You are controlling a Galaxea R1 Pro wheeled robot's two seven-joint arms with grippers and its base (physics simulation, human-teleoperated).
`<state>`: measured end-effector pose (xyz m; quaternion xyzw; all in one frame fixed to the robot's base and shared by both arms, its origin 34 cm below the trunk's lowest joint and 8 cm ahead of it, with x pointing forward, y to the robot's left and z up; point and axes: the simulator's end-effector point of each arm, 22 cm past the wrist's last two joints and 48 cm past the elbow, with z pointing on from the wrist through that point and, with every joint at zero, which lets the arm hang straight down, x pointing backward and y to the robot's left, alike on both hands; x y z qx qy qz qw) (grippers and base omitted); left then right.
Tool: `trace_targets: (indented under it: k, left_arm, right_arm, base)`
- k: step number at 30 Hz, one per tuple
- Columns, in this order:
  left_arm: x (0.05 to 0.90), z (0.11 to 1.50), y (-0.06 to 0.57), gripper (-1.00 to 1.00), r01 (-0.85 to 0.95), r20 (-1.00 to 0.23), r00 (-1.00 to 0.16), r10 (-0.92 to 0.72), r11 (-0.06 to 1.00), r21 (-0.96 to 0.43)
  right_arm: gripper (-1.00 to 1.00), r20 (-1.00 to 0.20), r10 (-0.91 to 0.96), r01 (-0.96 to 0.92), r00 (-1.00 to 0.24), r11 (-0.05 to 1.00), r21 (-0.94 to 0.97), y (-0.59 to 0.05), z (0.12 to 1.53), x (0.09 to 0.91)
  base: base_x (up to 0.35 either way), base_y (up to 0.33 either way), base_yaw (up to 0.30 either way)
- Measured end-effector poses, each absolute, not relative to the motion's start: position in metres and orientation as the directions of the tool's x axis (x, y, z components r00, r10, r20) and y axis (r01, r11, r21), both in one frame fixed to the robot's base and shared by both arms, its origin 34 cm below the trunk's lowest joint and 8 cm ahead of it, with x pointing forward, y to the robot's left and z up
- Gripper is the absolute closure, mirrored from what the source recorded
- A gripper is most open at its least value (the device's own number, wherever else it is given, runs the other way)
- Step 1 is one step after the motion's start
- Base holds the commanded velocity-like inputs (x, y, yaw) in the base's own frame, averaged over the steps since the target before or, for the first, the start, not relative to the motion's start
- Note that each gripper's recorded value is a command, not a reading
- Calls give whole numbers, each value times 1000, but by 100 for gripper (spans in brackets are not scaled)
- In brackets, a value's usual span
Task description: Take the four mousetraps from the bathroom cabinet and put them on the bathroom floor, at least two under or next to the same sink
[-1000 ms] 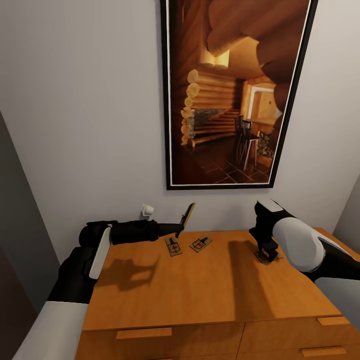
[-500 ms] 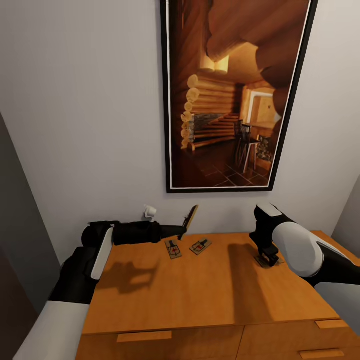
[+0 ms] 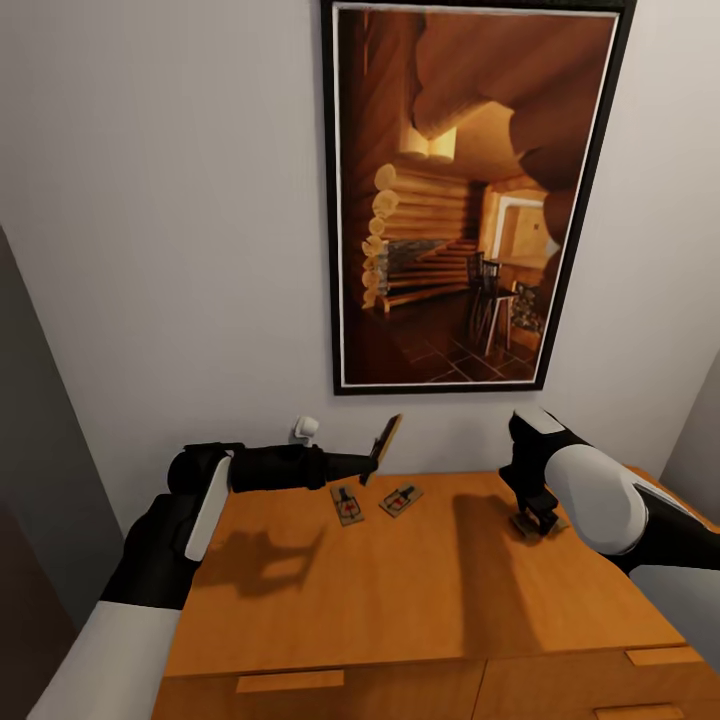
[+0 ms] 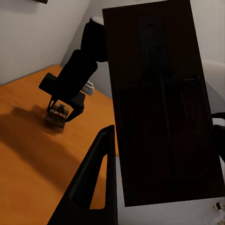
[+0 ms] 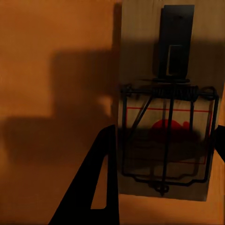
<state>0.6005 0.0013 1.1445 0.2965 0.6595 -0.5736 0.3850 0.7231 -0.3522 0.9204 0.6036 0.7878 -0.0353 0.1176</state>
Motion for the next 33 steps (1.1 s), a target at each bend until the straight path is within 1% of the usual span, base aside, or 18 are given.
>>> trace_targets:
  k: [10, 19, 33]
  left_arm:
    - [601, 1155, 1, 100, 827, -843, -536, -47, 170, -535]
    - [615, 1149, 4, 100, 795, -824, -564, -44, 239, -557]
    - [617, 1163, 6, 100, 786, -819, -572, -45, 255, -563]
  right_arm:
    - [100, -227, 943, 958, -245, 271, 93, -351, 935, 724]
    - [100, -227, 941, 955, -250, 278, 103, -349, 947, 725]
    - [100, -226, 939, 952, -260, 288, 102, -347, 964, 723]
  base:
    - [0, 0, 0]
    - [0, 0, 0]
    - [0, 0, 0]
